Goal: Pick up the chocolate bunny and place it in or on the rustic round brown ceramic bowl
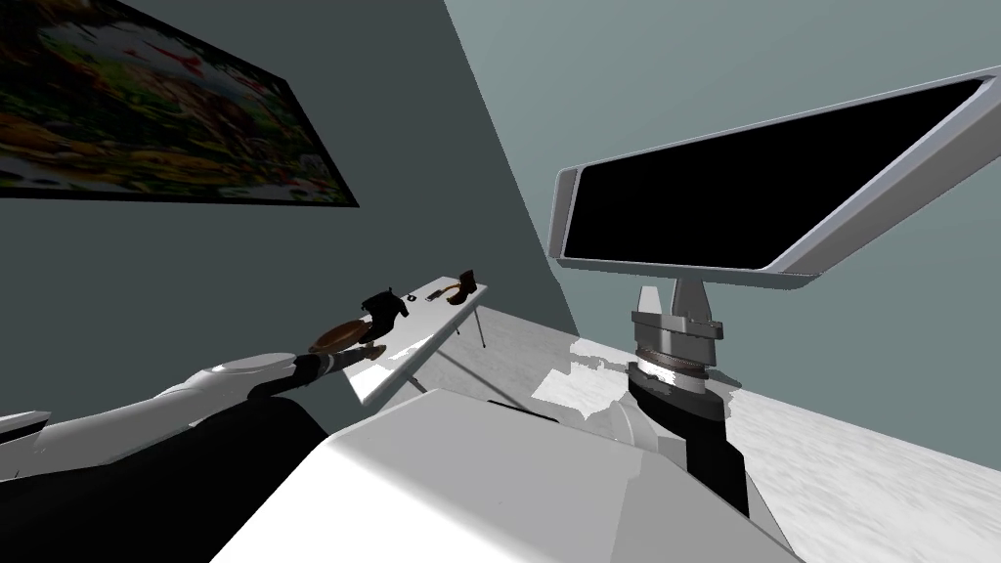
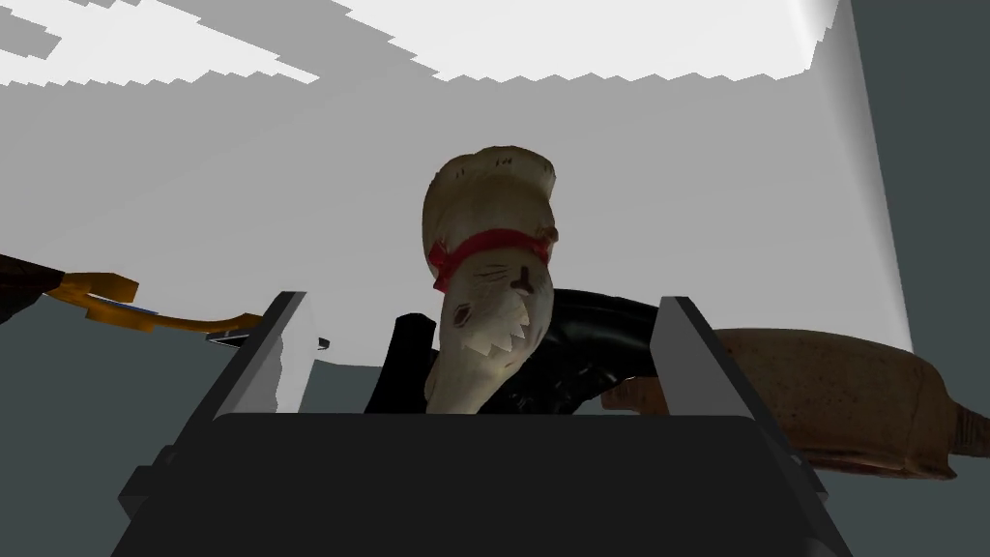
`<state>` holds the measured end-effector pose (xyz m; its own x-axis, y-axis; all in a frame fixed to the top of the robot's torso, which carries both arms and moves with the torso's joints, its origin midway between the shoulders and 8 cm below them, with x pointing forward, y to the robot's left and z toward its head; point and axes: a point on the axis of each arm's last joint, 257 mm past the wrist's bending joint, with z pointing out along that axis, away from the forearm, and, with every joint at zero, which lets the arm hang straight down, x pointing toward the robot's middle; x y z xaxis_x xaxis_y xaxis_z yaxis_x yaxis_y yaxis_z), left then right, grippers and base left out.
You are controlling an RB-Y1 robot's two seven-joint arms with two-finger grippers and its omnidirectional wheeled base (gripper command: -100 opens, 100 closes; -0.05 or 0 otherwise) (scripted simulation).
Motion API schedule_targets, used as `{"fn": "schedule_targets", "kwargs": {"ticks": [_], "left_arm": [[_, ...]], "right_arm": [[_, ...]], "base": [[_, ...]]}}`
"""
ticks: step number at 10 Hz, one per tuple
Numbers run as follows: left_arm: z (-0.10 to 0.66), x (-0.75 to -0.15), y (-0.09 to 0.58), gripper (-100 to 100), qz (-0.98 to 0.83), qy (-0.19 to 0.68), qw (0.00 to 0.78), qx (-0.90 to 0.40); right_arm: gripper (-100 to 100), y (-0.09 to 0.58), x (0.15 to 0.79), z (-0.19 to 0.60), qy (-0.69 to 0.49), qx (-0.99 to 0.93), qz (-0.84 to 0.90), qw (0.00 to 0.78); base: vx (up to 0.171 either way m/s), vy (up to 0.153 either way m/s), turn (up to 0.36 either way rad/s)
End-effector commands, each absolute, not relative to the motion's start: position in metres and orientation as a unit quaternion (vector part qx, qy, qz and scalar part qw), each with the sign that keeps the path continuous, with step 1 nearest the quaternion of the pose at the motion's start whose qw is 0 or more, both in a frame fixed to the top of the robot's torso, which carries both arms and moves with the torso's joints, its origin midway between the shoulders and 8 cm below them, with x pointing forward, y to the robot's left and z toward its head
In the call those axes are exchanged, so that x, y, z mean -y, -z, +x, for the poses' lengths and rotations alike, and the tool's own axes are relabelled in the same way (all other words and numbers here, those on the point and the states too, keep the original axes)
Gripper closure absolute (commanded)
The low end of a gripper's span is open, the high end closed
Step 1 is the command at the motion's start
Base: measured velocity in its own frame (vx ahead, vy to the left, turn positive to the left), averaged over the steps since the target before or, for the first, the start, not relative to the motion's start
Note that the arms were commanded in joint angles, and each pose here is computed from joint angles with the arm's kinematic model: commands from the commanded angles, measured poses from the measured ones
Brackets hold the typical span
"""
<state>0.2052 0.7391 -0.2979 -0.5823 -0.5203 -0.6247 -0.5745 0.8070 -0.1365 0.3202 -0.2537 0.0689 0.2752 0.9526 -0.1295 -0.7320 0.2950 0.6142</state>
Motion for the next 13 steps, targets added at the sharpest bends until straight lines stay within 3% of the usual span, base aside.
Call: {"fn": "schedule_targets", "kwargs": {"ticks": [1, 2, 4, 5, 9, 10, 11, 12, 13], "left_arm": [[0.205, -0.739, 0.298, 0, -0.308, -0.04, 0.338, -0.889], [0.199, -0.739, 0.307, -100, -0.313, -0.042, 0.339, -0.886], [0.198, -0.74, 0.307, -100, -0.314, -0.041, 0.339, -0.886], [0.198, -0.741, 0.307, 100, -0.314, -0.042, 0.339, -0.886], [0.198, -0.741, 0.307, 100, -0.313, -0.042, 0.339, -0.886], [0.198, -0.741, 0.307, 0, -0.313, -0.042, 0.339, -0.886], [0.204, -0.739, 0.299, 100, -0.309, -0.04, 0.338, -0.888], [0.202, -0.739, 0.303, 100, -0.31, -0.041, 0.339, -0.888], [0.202, -0.739, 0.303, 0, -0.31, -0.041, 0.338, -0.888]], "right_arm": [[0, -0.069, 0.254, 0.32, -0.55, -0.246, 0.225, 0.766], [0, -0.069, 0.254, 0.32, -0.55, -0.246, 0.225, 0.766], [0, -0.069, 0.254, 0.32, -0.55, -0.246, 0.225, 0.766], [0, -0.069, 0.254, 0.32, -0.55, -0.246, 0.225, 0.766], [0, -0.069, 0.254, 0.32, -0.55, -0.246, 0.225, 0.766], [0, -0.069, 0.254, 0.32, -0.55, -0.246, 0.225, 0.766], [0, -0.069, 0.254, 0.32, -0.55, -0.246, 0.225, 0.766], [0, -0.069, 0.254, 0.32, -0.55, -0.246, 0.225, 0.766], [0, -0.069, 0.254, 0.32, -0.55, -0.246, 0.225, 0.766]], "base": [[0.006, -0.002, 0.002], [0.026, 0.015, -0.065], [0.028, 0.024, -0.047], [0.0, 0.0, 0.0], [0.0, 0.0, 0.0], [0.0, 0.0, 0.0], [-0.023, -0.014, 0.086], [-0.014, -0.01, 0.025], [0.0, 0.0, 0.0]]}}
